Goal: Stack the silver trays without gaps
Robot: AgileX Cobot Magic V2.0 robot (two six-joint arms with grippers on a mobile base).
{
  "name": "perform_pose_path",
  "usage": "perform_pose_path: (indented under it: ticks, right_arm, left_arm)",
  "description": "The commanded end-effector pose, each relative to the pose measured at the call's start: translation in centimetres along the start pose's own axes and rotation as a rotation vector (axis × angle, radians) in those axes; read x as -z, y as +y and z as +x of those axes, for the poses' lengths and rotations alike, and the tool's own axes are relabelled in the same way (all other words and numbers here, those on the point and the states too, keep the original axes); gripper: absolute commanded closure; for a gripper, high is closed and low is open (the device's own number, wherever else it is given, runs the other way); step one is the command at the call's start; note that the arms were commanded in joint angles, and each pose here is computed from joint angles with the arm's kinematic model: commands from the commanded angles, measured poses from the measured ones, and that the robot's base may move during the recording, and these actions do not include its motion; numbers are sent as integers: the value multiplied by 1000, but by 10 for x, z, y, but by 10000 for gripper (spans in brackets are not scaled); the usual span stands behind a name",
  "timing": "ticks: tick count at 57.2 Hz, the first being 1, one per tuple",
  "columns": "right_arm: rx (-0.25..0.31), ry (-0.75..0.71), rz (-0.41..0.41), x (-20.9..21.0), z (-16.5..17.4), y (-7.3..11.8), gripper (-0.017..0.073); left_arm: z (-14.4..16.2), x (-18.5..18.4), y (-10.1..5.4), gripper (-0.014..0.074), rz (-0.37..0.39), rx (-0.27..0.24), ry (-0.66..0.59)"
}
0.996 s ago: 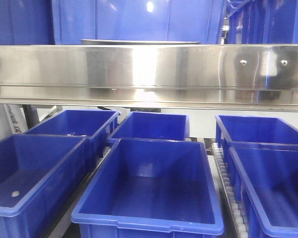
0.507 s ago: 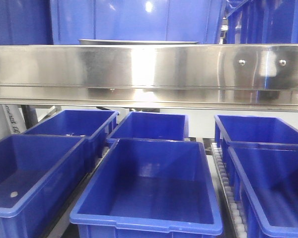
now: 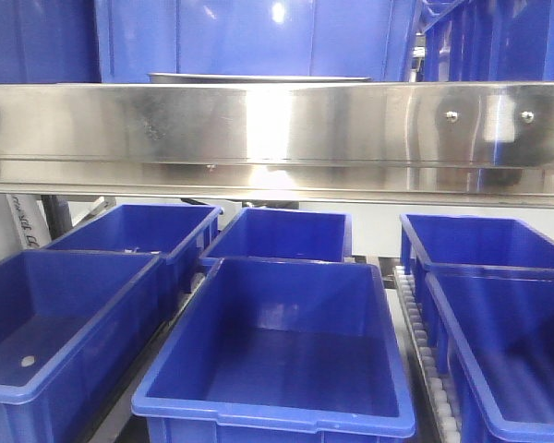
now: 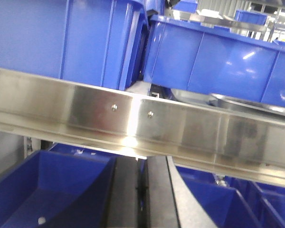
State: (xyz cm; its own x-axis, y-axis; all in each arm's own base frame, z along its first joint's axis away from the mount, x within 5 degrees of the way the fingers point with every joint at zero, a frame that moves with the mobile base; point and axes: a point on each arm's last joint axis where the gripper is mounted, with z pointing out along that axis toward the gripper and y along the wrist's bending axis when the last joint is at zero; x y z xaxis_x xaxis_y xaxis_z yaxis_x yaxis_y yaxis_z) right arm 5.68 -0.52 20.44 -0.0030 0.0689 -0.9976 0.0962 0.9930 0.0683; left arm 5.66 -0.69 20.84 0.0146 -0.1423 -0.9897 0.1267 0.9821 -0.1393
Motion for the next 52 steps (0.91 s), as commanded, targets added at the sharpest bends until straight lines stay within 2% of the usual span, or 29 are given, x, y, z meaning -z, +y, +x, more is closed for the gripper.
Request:
perform_pose_path:
  ticks: [1,4,11,14,52]
  right_arm:
    - [11,-31,5,1,-3,0,640]
    - [11,-31,5,1,-3,0,640]
    - [11,-31,5,1,-3,0,640]
    - [11,-31,5,1,-3,0,640]
    - [11,-31,5,1,-3,0,640]
  left_arm:
    - [0,1,0,605,-6,-20,-6]
    - [0,1,0,605,-7,-40,-6]
    - [0,1,1,605,-8,-141,-4]
    - [0,1,0,607,-7,-167,-3]
    - [3,1,1,606,-12,-152,27]
